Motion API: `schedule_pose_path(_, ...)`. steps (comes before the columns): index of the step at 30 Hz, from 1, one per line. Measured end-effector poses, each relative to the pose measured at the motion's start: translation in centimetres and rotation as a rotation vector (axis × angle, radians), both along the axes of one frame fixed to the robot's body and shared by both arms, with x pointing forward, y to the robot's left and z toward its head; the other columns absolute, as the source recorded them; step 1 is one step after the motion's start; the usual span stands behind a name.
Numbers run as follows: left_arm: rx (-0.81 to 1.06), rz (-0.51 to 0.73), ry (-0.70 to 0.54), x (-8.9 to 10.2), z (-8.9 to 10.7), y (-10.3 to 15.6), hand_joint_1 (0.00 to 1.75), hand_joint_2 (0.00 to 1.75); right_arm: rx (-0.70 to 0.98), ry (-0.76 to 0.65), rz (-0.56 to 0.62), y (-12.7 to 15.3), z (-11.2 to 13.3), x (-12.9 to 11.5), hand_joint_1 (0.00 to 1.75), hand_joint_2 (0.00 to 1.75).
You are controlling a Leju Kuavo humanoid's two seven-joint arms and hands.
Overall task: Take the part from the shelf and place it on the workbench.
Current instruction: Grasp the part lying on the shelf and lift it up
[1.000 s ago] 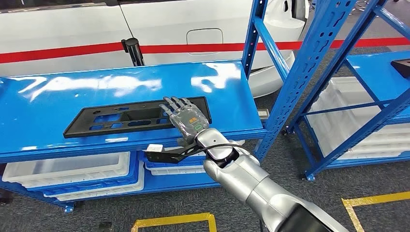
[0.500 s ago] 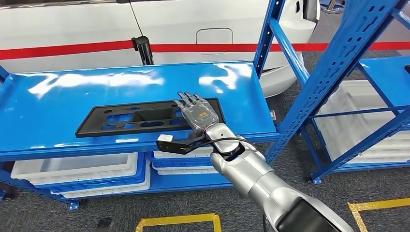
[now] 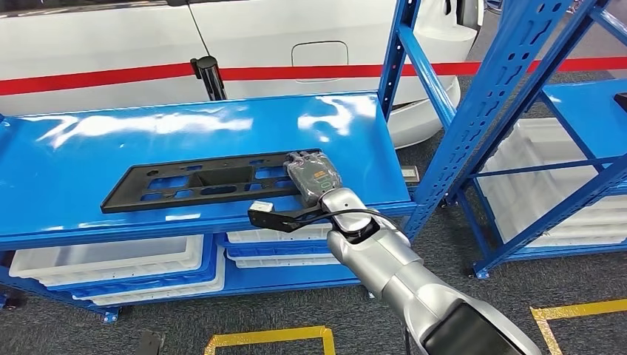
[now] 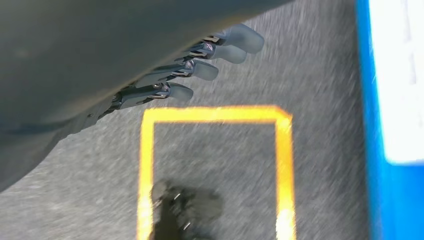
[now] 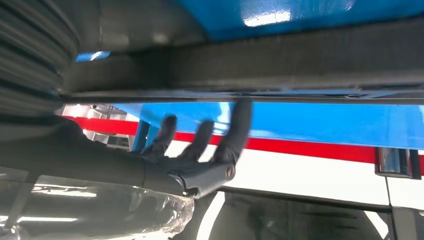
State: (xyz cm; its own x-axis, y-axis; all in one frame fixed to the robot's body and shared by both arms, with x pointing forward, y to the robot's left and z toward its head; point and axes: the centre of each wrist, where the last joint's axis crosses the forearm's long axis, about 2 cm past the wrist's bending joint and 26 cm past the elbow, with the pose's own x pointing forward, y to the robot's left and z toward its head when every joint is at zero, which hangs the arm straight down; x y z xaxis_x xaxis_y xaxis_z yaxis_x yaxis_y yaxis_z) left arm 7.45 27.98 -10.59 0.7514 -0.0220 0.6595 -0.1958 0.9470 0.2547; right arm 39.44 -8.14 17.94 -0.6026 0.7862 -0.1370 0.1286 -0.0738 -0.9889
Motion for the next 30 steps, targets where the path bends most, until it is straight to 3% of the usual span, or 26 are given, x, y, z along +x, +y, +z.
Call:
schedule_pose_path(1,0.038,0.018,-0.021,0.0,0.0,0.1,0.0,0.0,0.002,-0.003,0.0,-0.1,0.0,0.1,1.75,1.75)
schedule_pose_path(5,0.159,0.064,-0.078,-0.1,0.1,0.3,0.0,1.75,0.012,-0.02,0.011,-0.4,0.1,0.2,1.75,1.75)
schedule_pose_path(14,0.158,0.097,-0.095,-0.4,0.0,0.2,0.0,1.75,0.15,-0.109,0.064,-1.1,2.5,0.5,1.75,1.75)
schedule_pose_path(22,0.089,0.092,0.0,-0.5,0.0,0.1,0.0,1.75,0.279,-0.231,0.127,-2.3,6.5,-0.4,1.75,1.75)
schedule_pose_path(30,0.05,0.081,0.037,-0.5,0.0,0.1,0.0,1.75,0.292,-0.198,0.161,-2.6,6.6,-1.0,1.75,1.75)
